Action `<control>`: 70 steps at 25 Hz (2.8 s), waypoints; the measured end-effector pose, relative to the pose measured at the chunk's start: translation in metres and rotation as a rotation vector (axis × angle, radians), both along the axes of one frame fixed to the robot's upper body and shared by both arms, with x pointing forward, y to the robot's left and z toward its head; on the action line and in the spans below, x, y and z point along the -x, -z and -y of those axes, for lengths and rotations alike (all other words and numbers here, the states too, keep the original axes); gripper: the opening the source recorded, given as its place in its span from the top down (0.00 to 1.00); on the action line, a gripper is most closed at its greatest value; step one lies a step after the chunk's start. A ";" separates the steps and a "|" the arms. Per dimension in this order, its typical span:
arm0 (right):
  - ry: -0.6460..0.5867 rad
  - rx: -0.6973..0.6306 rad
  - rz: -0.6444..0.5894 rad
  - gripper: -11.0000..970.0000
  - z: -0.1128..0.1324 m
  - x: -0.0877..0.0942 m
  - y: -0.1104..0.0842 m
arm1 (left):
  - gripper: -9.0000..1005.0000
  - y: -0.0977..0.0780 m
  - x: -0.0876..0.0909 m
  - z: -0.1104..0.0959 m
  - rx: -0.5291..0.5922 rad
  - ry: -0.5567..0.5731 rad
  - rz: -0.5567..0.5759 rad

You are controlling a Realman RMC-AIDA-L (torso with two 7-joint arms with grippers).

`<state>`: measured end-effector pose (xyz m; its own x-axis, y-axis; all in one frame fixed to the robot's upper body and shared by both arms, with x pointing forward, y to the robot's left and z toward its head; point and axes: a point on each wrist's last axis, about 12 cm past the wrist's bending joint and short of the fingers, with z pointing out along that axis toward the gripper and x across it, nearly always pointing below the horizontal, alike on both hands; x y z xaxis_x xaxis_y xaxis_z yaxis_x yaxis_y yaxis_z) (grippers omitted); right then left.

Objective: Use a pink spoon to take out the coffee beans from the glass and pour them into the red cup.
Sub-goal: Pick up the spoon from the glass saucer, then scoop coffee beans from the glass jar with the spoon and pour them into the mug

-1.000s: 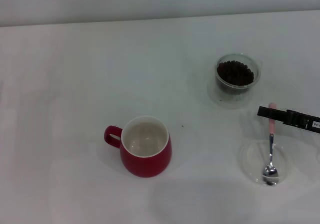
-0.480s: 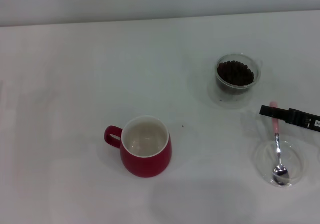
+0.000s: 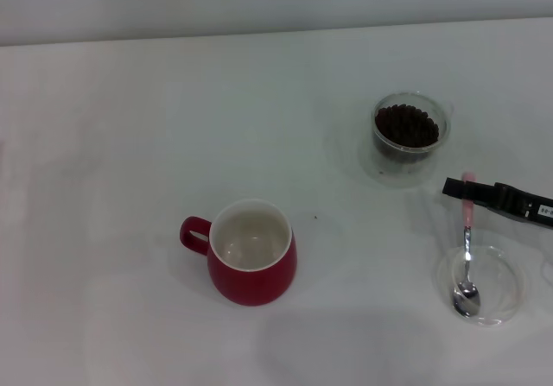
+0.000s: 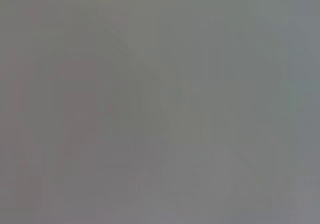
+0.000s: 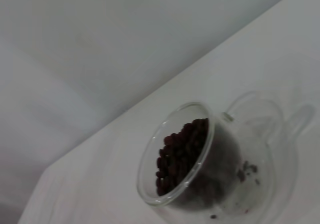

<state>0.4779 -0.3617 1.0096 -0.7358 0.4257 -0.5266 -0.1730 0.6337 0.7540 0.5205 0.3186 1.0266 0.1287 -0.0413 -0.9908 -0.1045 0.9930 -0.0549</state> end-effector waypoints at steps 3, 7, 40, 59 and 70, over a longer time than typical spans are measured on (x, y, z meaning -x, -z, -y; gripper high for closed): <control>-0.006 -0.004 0.013 0.84 -0.002 -0.002 -0.002 | 0.20 0.000 0.000 0.000 0.000 0.000 -0.001; -0.006 -0.017 0.027 0.84 -0.002 -0.003 -0.004 | 0.20 0.000 0.000 0.000 0.001 -0.001 -0.002; 0.077 0.025 0.550 0.84 -0.030 -0.091 -0.081 | 0.20 -0.002 -0.004 0.002 -0.001 0.007 0.006; 0.049 0.348 0.733 0.84 -0.049 -0.099 -0.069 | 0.20 -0.002 -0.004 0.001 -0.002 0.003 -0.001; 0.033 0.357 0.704 0.84 -0.053 -0.090 -0.054 | 0.20 -0.002 -0.004 0.001 0.000 0.004 0.000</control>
